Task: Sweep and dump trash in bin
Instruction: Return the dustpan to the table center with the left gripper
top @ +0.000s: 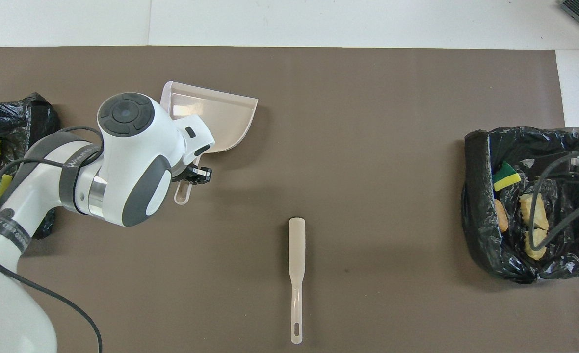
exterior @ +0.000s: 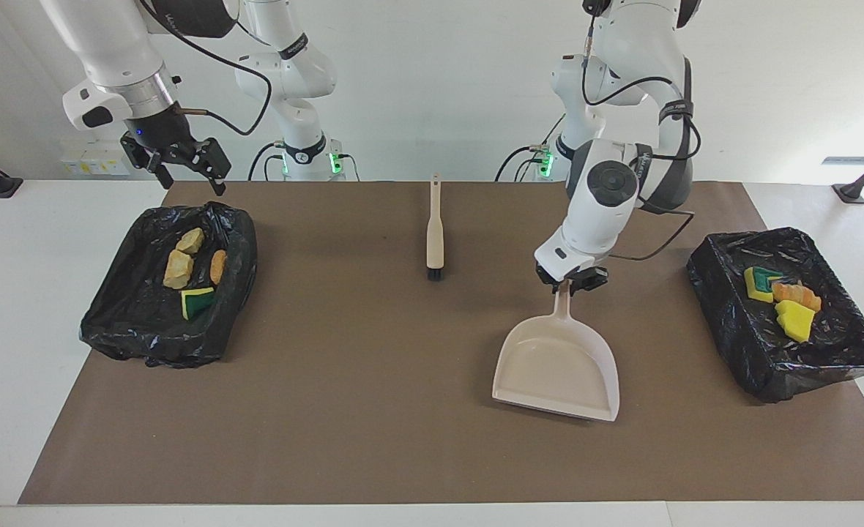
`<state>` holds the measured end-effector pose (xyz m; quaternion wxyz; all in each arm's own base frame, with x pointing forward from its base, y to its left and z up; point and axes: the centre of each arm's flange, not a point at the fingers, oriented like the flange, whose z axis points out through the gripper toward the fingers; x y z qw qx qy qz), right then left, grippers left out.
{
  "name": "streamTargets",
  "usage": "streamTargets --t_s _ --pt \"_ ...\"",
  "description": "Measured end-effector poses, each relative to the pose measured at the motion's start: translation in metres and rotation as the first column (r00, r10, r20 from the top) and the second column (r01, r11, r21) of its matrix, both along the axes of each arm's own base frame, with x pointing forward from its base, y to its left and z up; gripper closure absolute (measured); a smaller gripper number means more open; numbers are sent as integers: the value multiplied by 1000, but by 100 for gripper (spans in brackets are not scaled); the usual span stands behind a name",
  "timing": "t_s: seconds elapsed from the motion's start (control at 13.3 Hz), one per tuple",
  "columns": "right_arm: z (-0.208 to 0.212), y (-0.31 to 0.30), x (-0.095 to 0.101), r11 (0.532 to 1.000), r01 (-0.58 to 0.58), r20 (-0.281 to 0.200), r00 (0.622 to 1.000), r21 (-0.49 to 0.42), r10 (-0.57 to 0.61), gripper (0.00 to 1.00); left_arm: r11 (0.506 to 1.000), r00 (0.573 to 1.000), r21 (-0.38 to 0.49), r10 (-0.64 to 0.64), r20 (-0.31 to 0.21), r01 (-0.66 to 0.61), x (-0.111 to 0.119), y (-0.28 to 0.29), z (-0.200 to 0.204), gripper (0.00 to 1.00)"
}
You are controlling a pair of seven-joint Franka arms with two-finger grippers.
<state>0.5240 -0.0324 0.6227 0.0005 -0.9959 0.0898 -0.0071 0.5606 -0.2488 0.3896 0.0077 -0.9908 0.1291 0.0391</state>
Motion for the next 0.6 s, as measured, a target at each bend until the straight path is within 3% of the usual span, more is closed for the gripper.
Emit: streamTargets --t_s 0.23,0.45,0.6 --pt "-1 0 0 1000 -1 -2 1000 0 1 0 998 999 -47 48 12 -48 -12 -48 12 69" --pt "-1 0 0 1000 -1 -5 1000 0 1 0 994 996 -69 90 16 -89 0 -105 14 69" --pt "-1 0 -1 1000 -1 -4 1000 0 1 0 990 992 -53 128 -7 -129 1 -133 -8 69"
